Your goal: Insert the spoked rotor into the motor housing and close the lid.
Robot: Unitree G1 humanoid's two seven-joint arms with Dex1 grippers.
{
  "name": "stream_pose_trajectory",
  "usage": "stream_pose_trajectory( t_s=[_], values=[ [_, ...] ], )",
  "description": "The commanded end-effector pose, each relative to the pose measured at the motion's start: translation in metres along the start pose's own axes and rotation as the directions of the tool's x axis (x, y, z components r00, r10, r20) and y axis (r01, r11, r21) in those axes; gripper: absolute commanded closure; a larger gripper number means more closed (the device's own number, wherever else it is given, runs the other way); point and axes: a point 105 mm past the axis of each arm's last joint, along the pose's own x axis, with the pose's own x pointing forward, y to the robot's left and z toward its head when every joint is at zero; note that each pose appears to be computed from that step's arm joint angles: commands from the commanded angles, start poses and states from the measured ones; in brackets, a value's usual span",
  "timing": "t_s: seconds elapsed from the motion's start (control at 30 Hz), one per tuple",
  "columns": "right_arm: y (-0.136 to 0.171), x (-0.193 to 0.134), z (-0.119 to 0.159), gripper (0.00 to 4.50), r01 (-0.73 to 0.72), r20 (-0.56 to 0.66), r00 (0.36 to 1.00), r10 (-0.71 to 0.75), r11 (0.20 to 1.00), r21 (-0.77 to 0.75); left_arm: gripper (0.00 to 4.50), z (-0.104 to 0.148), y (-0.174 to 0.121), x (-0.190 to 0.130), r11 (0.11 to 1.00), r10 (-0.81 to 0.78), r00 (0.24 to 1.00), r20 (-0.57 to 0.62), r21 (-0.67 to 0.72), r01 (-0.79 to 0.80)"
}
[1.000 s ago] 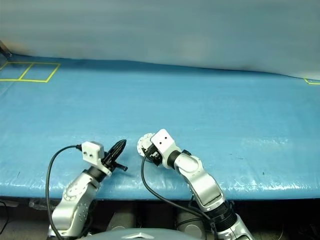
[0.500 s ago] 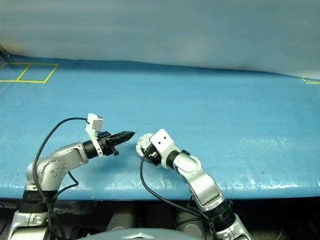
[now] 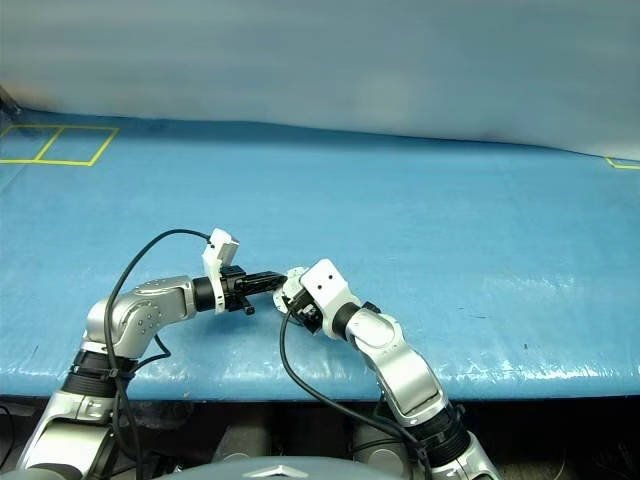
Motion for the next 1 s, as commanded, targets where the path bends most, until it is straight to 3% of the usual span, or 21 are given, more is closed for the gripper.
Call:
stream_pose_trajectory(
  t_s=[0.03,0.13,0.27,0.3,0.6,0.7,1.0],
  values=[
    [0.005,-0.003,-0.025,1.48,-0.022,-0.097,0.995,0.025,0.999,0.038,4.50,-0.010,0.006,0.001,0.999,0.031,0.999,-0.038,-0.011,-0.032],
    [0.008,-0.005,-0.024,1.48,-0.043,-0.091,0.995,0.048,0.997,0.059,4.50,-0.013,0.004,0.003,1.000,0.022,0.999,-0.045,-0.015,-0.023],
    [0.007,-0.009,-0.023,0.15,-0.041,-0.074,0.996,0.047,0.995,0.087,4.50,-0.016,0.000,0.005,1.000,0.000,0.998,-0.059,-0.020,-0.001],
    [0.006,-0.010,-0.022,0.04,-0.038,-0.069,0.997,0.045,0.995,0.093,4.50,-0.016,0.000,0.005,1.000,-0.003,0.998,-0.060,-0.020,0.001],
    [-0.007,-0.058,-0.002,0.04,-0.044,0.143,0.990,-0.003,0.944,0.327,4.50,-0.012,-0.003,0.005,1.000,-0.022,0.999,-0.048,0.006,0.023],
    [-0.012,-0.069,-0.005,0.04,-0.030,0.161,0.986,-0.040,0.911,0.410,4.50,-0.011,-0.006,0.007,0.999,-0.041,0.999,-0.036,0.009,0.041],
    [-0.013,-0.054,-0.024,0.04,0.029,0.091,0.986,-0.143,0.669,0.742,4.50,-0.011,-0.010,0.011,0.998,-0.061,0.998,-0.029,0.014,0.061]
  ],
)
